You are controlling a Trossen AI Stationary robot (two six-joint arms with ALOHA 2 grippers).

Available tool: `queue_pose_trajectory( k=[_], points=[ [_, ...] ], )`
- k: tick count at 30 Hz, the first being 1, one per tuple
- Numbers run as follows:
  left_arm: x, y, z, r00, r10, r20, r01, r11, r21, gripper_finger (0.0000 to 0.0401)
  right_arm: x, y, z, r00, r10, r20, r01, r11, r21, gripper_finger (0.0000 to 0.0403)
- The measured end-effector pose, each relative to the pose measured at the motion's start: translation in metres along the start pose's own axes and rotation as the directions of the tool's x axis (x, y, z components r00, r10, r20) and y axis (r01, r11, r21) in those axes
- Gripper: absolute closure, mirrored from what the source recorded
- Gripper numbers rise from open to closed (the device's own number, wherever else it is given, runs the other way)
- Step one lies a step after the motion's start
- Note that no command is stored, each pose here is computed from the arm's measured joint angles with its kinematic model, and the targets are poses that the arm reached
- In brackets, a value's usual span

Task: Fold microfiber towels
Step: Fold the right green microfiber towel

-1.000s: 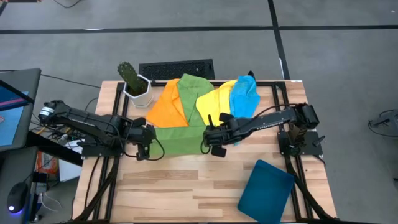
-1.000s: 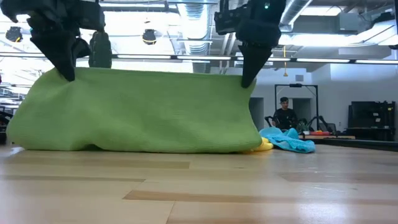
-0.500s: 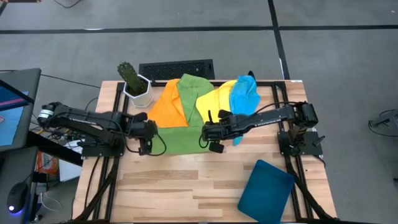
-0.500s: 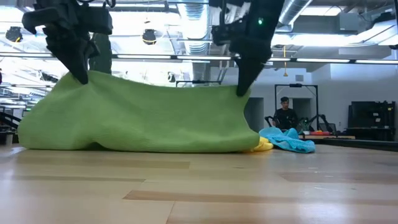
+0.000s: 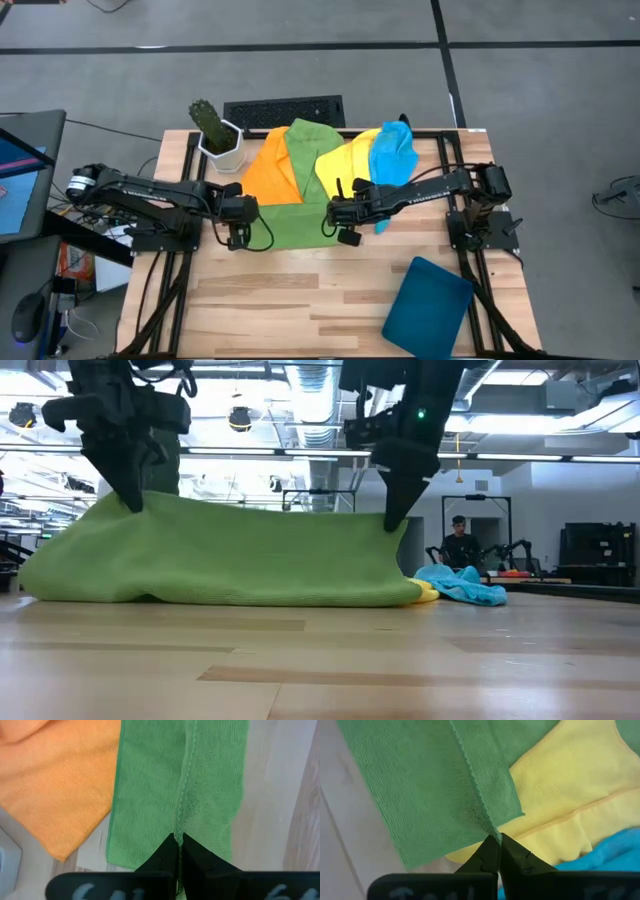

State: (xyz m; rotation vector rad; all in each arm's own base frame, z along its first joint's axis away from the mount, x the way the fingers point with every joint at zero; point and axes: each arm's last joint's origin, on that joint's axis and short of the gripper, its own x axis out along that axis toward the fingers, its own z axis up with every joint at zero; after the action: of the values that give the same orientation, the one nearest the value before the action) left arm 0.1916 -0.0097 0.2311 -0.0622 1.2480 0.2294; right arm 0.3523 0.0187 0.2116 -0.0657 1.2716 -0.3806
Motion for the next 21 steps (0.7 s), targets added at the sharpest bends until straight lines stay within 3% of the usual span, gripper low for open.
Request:
queue_pose_trajectory(
  k=[14,21],
  points=[
    [0.0019,0.0003,0.0010,1.000,0.028,-0.001,-0.028,0.999,0.029,0.0401,0.0030,-0.0072,0.0042,1.000,0.000,0.020,0.000,1.000,0.015,0.0366],
    [0.0019,0.0006,0.0015,0.999,0.039,0.007,-0.040,0.998,0.044,0.0375,0.0032,-0.0076,0.0044,1.000,0.000,0.020,0.000,1.000,0.016,0.0366]
  ],
)
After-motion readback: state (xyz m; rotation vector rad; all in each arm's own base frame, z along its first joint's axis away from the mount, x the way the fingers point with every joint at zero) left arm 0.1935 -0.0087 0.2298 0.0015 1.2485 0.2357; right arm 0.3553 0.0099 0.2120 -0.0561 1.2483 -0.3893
